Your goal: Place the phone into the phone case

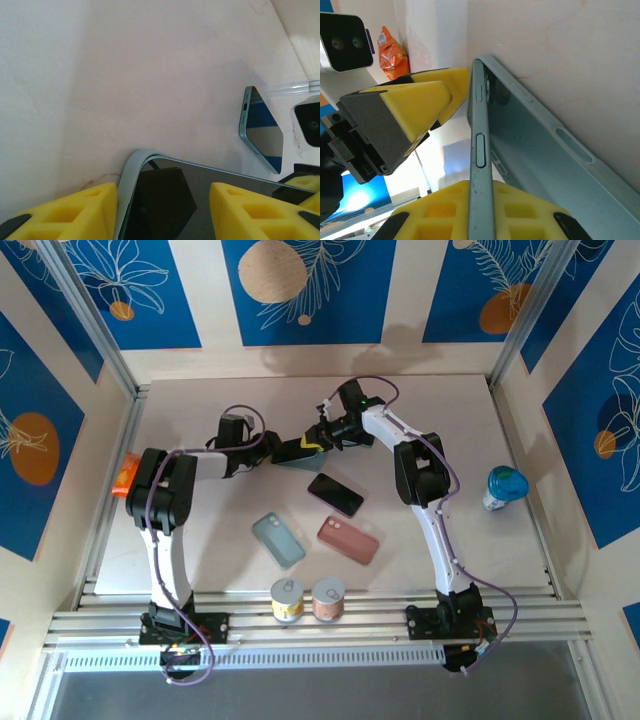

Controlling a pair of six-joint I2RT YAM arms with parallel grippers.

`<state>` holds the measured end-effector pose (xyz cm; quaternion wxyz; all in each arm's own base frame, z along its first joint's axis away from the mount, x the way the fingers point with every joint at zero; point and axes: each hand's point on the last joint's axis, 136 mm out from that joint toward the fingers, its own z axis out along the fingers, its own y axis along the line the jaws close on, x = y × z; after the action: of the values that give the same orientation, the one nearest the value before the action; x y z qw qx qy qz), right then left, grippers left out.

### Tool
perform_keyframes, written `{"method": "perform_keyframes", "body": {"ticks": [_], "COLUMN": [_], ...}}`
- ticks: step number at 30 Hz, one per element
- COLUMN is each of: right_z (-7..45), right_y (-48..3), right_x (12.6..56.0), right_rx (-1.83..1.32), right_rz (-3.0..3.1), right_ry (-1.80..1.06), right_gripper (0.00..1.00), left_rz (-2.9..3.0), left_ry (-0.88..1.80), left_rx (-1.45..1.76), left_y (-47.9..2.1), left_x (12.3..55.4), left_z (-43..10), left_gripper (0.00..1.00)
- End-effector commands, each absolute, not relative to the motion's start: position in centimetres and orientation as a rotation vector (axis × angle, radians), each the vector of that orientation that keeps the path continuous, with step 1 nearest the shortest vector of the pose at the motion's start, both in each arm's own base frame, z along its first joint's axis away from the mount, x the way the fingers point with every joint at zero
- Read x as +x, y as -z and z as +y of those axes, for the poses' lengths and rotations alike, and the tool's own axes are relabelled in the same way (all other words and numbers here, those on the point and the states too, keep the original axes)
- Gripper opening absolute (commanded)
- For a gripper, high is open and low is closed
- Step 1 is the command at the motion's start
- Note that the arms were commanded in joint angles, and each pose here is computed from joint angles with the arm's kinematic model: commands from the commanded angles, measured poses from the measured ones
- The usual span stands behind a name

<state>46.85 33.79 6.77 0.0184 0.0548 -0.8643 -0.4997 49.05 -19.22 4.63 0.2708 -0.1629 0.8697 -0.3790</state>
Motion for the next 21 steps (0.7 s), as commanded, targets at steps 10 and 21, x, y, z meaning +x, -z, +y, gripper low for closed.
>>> {"method": "perform_keyframes", "body": {"ticks": [10,21], "right_z": [35.0,35.1], "right_y": [-4.7,-4.7], "right_x": [46.1,45.6], "right_rx": [0.112,0.109], "right_rz": [-2.695,-2.685], "right_ry": [1.465,1.472], "right_gripper": [0.0,0.0], "left_rz": [2.453,2.442], "left_ry": [1.076,1.103], "left_rx": [-0.506,-0.533], "left_y": [-2.1,-2.2], "left_x": [43.9,42.2], "left_z": [-19.6,-19.3], "left_gripper": [0.52,0.52]}}
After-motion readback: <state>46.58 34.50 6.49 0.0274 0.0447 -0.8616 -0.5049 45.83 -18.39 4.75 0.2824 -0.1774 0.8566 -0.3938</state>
